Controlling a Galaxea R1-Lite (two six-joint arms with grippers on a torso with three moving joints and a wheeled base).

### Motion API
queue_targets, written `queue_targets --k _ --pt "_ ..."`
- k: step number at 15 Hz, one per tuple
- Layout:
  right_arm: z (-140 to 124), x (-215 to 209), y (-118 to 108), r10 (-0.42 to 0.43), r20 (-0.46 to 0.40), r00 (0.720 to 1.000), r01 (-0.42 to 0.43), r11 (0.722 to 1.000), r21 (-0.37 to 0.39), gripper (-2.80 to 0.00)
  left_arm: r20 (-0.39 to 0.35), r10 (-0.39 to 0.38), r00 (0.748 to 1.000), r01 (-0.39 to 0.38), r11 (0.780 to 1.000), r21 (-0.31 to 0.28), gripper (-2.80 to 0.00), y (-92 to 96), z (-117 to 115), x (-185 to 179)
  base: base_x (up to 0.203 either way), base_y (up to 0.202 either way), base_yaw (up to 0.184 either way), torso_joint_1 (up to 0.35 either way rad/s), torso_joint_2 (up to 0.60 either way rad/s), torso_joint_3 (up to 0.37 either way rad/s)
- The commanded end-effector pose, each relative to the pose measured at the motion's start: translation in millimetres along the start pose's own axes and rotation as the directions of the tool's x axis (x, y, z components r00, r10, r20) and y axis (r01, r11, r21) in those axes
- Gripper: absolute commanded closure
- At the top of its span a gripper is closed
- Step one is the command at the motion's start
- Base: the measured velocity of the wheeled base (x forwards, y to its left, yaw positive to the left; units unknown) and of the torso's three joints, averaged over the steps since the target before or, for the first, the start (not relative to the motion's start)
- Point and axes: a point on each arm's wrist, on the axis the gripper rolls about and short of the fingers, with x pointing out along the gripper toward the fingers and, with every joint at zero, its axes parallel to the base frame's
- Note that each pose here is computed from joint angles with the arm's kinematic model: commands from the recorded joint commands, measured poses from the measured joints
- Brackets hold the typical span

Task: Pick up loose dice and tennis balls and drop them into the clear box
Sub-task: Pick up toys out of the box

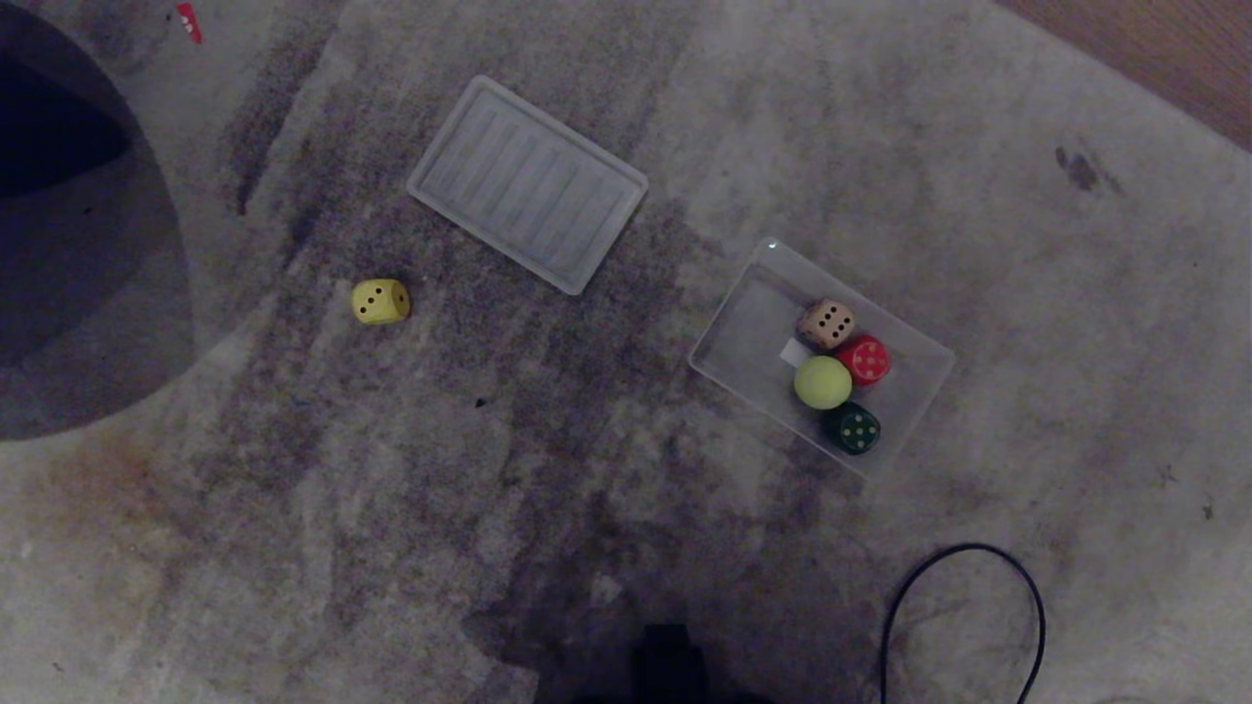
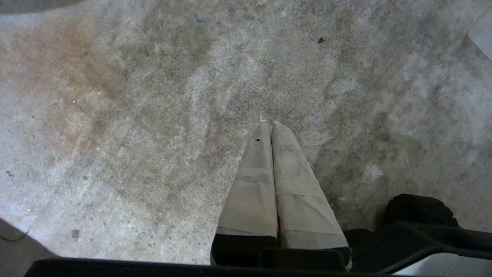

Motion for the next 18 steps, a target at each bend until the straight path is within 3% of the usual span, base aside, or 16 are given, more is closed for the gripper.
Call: queue_targets --k 1,14,18 --pt "-5.2 0.6 -0.2 0.002 -0.012 1.0 -0.001 1.0 0.006 0.0 -0.001 0.001 1.0 -0.001 1.0 -0.001 0.0 0.0 -0.4 0.1 0.0 0.0 0.0 0.0 0.0 0.0" --pt "-5.1 0.6 -0.2 0.002 -0.01 1.0 -0.002 1.0 -0.001 0.0 -0.002 0.001 1.0 -0.001 1.0 0.0 0.0 0.0 -0.4 0.2 0.0 0.0 0.0 0.0 0.0 0.0" --pt "-5.1 0.6 -0.2 0.002 -0.01 1.0 -0.002 1.0 0.001 0.0 0.0 0.008 1.0 -0.008 1.0 -0.029 0.0 0.2 -0.2 0.2 0.0 0.0 0.0 0.0 0.0 0.0"
